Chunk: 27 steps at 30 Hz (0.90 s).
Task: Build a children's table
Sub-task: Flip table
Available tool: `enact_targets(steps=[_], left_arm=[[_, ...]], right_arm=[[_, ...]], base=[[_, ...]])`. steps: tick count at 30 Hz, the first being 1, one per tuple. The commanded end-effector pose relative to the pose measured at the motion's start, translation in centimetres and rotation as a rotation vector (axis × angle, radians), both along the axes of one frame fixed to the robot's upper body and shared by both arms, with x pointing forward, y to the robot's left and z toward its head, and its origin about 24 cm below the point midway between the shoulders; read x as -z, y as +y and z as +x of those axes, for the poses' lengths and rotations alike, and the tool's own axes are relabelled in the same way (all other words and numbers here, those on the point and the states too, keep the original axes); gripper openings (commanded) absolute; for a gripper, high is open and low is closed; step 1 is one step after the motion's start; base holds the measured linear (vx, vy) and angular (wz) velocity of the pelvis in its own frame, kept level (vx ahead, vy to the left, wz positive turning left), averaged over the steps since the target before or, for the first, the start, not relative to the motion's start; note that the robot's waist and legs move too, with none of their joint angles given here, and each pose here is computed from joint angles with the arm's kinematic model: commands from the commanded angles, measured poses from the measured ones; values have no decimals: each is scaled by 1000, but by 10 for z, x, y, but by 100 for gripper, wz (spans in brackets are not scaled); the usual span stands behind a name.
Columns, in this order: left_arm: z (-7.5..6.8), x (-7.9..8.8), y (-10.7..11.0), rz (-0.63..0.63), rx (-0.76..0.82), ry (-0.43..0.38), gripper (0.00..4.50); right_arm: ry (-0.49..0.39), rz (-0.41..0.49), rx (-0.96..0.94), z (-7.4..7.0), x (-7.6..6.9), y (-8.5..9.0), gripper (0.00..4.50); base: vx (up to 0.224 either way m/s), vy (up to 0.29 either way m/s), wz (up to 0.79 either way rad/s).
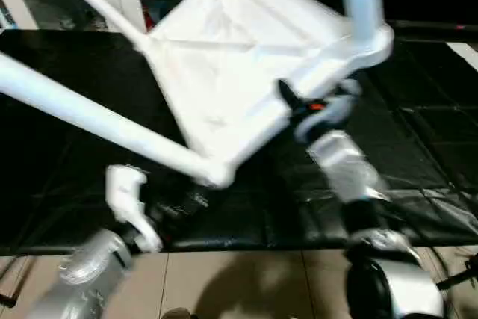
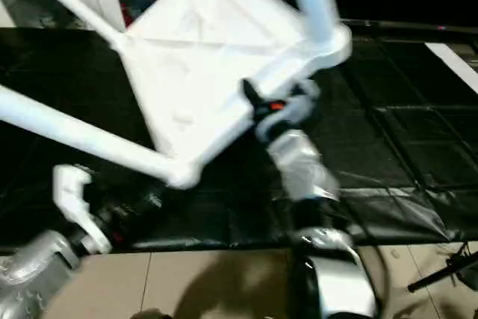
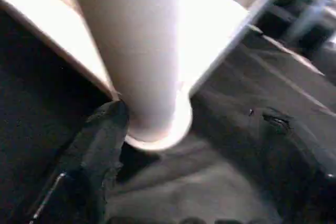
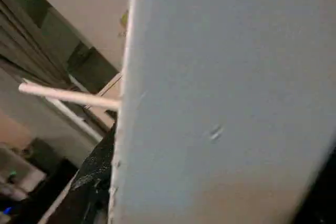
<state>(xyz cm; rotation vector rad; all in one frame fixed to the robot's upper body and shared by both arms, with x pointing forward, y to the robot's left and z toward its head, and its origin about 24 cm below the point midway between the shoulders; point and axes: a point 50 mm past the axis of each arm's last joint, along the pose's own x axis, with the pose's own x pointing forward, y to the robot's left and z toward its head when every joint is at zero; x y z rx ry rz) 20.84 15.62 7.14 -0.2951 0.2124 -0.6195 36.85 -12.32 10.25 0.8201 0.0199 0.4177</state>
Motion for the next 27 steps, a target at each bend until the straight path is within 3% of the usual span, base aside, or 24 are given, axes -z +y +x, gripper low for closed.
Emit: enact_targets(steps=[1,14,17,18,24,25,27], left_arm=[[-2,-9,-10,-17,58,-34,438],[-17,-18,-27,37,326,-28,450],[-16,-19,-26,40,327,-37,450],[-15,-21,-26,42,341,-44,450],[-11,-24,-25,51,329,-62,450],[-6,-28,-27,52,314,-84,450],[-5,-30,-28,51,310,-92,450]], right_arm=[[-136,-43,87,2,-33,-18,196],[-195,-341,292,-20,-53,-56,196],[-209,-386,314,-22,-55,-57,196],[-222,-443,333,-24,-59,-54,196],[-218,-506,361,-26,-63,-52,196],[-212,-596,393,-27,-65,-52,196],[-207,-631,408,-28,-66,-52,196]], base=[[0,0,0],[0,0,0],[0,0,0],[0,0,0],[0,0,0],[0,0,0],[0,0,0]])
